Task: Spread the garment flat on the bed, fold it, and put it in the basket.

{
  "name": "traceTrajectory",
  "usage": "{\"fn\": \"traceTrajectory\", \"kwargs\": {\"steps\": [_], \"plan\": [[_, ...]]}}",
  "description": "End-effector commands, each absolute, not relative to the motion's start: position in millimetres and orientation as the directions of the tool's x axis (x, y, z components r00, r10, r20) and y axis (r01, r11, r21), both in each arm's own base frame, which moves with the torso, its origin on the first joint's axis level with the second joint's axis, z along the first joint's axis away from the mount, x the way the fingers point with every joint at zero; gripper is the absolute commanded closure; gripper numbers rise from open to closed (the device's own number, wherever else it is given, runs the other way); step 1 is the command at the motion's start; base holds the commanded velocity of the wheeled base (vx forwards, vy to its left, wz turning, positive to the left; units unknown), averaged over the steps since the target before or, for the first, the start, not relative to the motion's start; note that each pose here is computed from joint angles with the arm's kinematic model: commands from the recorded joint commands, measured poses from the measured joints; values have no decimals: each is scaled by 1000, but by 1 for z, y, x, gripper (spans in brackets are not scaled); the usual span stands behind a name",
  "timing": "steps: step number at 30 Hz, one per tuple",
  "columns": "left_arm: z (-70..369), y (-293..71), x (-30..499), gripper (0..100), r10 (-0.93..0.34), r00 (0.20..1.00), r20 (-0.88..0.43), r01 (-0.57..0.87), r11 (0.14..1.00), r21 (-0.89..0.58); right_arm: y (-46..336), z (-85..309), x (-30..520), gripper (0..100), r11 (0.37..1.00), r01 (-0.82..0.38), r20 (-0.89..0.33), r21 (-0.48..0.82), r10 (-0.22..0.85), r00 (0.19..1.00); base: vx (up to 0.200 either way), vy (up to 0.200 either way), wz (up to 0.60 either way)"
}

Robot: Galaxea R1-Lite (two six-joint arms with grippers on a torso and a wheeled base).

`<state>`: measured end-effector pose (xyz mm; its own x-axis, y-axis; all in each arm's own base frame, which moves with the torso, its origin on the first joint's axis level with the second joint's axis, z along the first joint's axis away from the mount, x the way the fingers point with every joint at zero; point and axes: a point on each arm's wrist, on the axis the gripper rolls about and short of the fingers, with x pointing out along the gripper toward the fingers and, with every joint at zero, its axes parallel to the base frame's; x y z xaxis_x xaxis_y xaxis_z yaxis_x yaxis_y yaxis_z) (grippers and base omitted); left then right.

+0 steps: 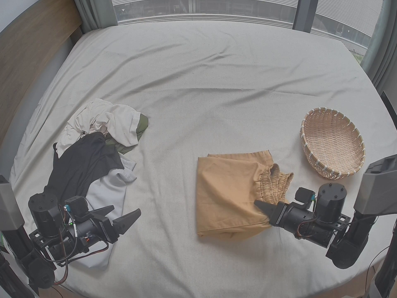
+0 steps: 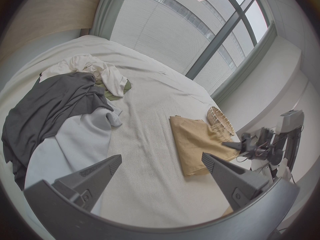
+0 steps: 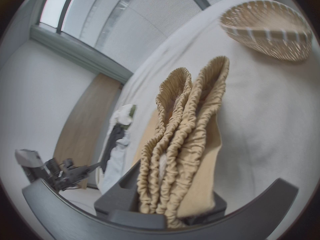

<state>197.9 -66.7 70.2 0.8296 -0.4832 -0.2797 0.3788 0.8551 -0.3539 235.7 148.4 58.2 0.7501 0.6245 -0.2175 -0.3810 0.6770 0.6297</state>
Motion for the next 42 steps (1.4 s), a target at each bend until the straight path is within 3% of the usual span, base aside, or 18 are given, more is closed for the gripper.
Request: {"fn": "traceTrajectory", "kwargs": {"steps": [1, 12, 18, 25, 26, 30, 31, 42], "plan": [[69, -69, 194, 0, -484, 824, -293, 388, 860, -331, 162, 105, 210, 100, 576, -586, -45, 570, 734, 678, 0, 0, 0], [66, -72, 193, 0, -494, 815, -303, 394, 855, -336, 176, 151, 235, 100, 512, -696, 172, 504, 730, 662, 0, 0, 0], [67, -72, 193, 0, -493, 816, -302, 394, 856, -334, 174, 165, 252, 100, 542, -695, 197, 472, 704, 683, 0, 0, 0], [67, -72, 193, 0, -493, 816, -301, 395, 856, -334, 150, 183, 275, 100, 656, -651, 225, 381, 617, 754, 0, 0, 0], [67, -72, 193, 0, -493, 816, -301, 395, 856, -334, 138, 187, 284, 100, 697, -620, 239, 360, 573, 784, 0, 0, 0], [67, -72, 193, 0, -493, 816, -301, 395, 856, -334, 119, 197, 293, 100, 734, -583, 272, 348, 516, 812, 0, 0, 0], [67, -72, 193, 0, -493, 815, -303, 393, 856, -335, 103, 203, 297, 100, 769, -546, 290, 333, 467, 835, 0, 0, 0], [66, -73, 193, 0, -494, 814, -305, 394, 856, -334, 43, 213, 315, 100, 878, -386, 313, 283, 296, 903, 0, 0, 0]]}}
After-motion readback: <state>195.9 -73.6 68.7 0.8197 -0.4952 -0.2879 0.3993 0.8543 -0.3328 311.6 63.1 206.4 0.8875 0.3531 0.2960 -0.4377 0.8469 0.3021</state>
